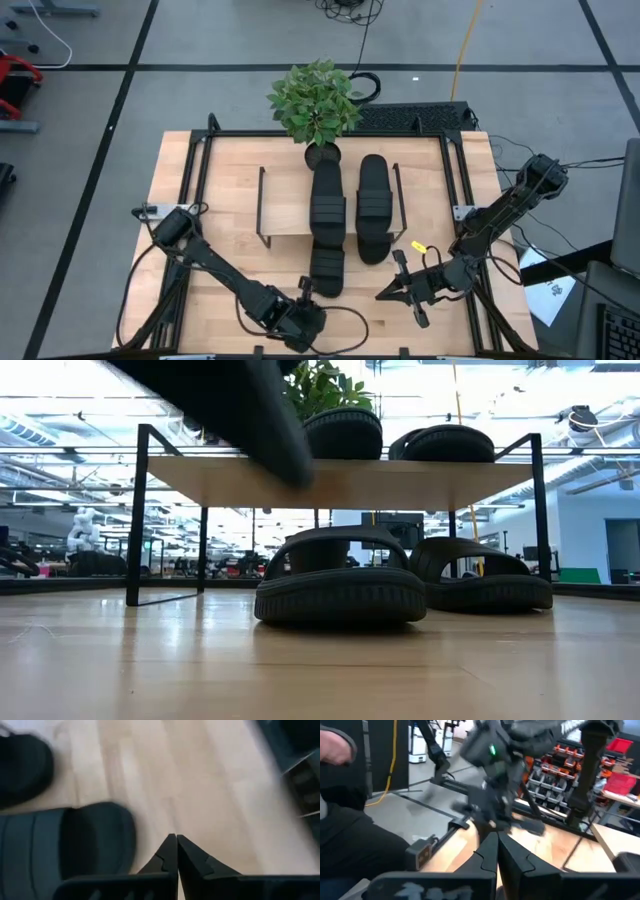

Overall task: Pick and place slides into the shelf
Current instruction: Put the black slide under the shelf

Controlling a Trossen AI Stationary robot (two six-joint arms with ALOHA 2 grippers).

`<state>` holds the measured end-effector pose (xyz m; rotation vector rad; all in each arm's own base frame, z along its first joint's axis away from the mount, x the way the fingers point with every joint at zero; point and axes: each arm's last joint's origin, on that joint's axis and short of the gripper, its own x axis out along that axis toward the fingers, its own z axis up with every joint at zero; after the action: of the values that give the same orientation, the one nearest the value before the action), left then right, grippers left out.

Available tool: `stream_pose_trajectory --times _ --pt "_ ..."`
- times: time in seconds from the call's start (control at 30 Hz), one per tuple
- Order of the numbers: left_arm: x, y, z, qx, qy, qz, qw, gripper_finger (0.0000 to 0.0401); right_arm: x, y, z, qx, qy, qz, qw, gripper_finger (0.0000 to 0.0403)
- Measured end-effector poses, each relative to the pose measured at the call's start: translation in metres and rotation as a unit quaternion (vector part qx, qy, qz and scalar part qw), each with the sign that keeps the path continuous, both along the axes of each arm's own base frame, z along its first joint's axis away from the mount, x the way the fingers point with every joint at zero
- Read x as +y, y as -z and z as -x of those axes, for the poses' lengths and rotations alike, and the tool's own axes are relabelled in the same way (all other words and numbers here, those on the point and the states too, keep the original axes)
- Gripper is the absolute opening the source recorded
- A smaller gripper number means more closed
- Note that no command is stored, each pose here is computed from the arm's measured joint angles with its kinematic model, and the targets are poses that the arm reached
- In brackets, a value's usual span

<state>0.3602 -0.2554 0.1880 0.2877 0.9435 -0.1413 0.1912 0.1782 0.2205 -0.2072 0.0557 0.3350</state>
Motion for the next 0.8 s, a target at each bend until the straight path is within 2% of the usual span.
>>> stream_pose_trajectory --times 0.17,0.4,0.53,0.8 --pt "-0.001 0.016 -0.002 0.001 -0.004 -0.035 0.999 0.0001 0.004 0.000 0.004 -0.002 -0.011 0.005 1.000 0.0000" --pt "-0.004 0.041 -0.010 -0.016 -0.017 -0.067 0.997 0.0001 0.010 -0.007 0.011 -0.043 -0.030 0.036 0.998 0.0000" --pt "-0.004 0.052 -0.012 -0.022 -0.024 -0.105 0.994 0.0000 0.009 -0.015 0.016 -0.064 -0.037 0.047 0.996 0.0000" --pt "0.001 0.055 -0.016 -0.019 -0.016 -0.112 0.993 0.0000 0.002 -0.026 0.023 -0.065 -0.039 0.037 0.996 0.0000"
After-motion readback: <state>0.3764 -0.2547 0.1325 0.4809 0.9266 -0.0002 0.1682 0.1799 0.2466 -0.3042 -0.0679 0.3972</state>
